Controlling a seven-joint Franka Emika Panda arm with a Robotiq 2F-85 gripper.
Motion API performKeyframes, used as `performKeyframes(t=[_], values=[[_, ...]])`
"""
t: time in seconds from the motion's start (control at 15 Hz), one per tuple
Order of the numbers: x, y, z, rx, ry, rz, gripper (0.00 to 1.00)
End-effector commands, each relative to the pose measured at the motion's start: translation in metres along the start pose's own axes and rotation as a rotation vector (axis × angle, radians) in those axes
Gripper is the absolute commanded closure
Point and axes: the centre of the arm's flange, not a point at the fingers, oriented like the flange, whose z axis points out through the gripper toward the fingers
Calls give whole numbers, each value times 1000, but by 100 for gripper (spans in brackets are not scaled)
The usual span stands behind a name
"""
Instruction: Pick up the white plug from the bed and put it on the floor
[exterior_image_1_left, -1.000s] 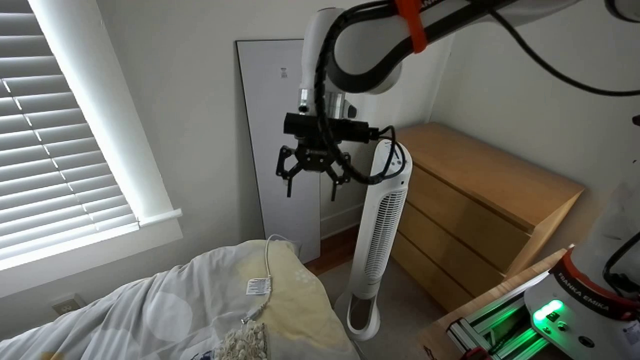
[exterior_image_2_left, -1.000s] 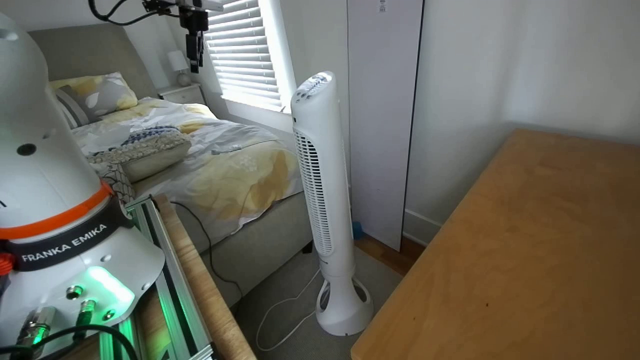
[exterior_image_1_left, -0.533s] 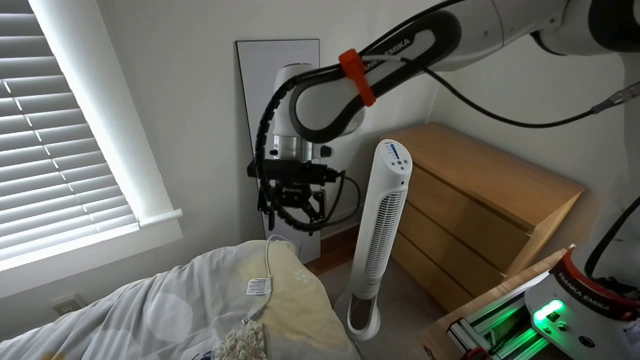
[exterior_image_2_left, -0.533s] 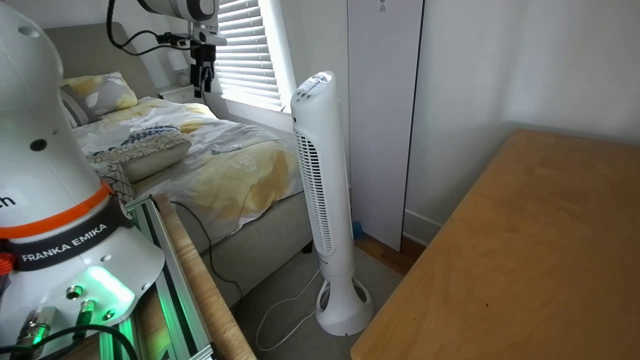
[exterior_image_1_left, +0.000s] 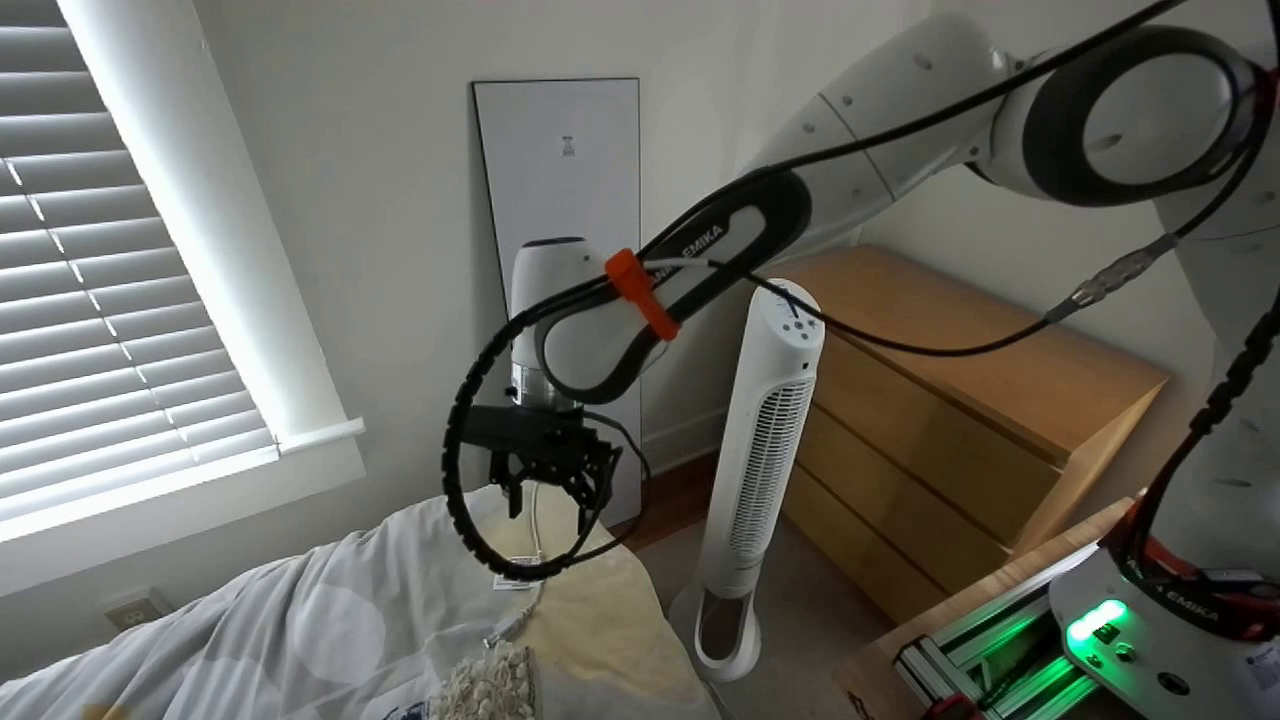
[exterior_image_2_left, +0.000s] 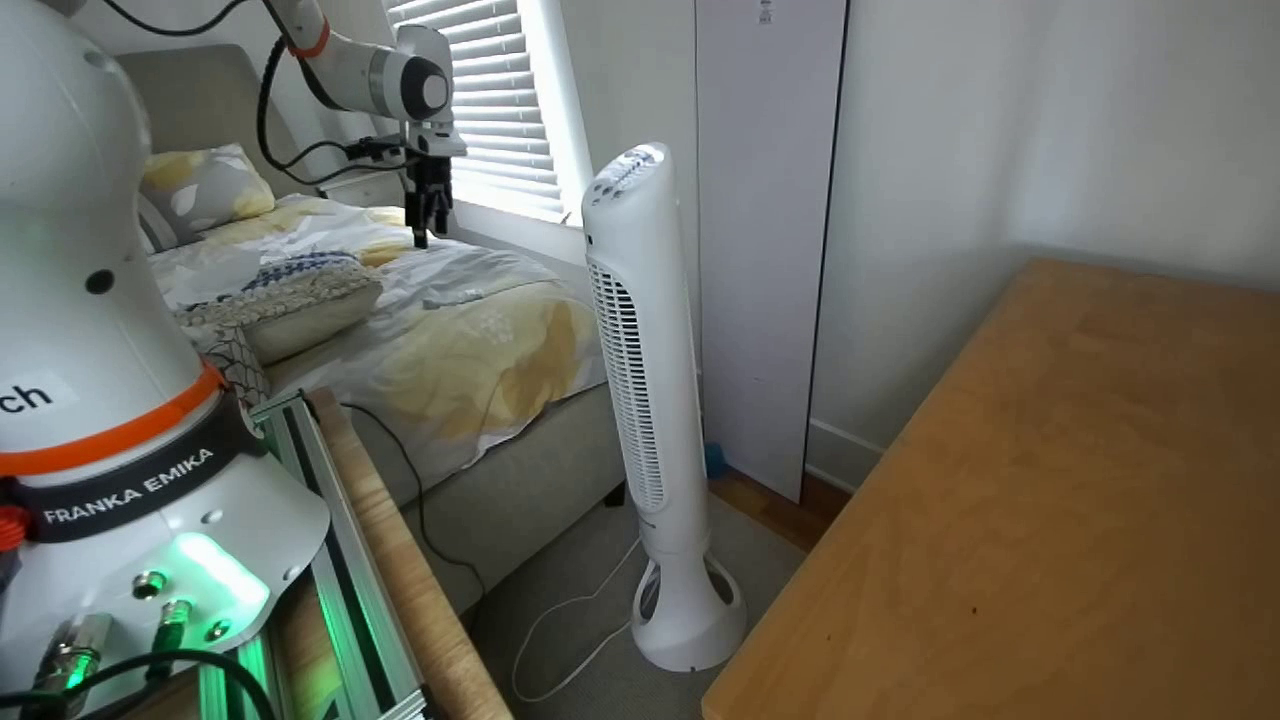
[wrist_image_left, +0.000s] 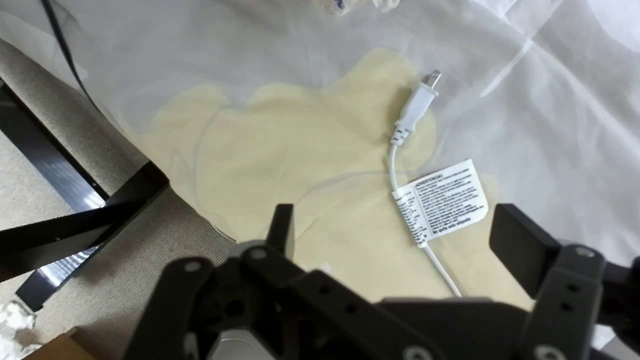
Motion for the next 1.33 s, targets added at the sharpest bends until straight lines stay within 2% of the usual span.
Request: performKeyframes(t=[0.0,0.07,0.13,0.33,0.6,0.87,1.27], values=[[-1,-36,41,39,21,24,0],[0,-38,47,23,-8,-4,0],[3,-14,30,18,4,6,0],[4,-23,44,19,-4,4,0],[4,-27,41,29,-5,3,0],[-8,-31,63,13,-25,-56,0],[-21,-28,93,-24,-61,-28,0]])
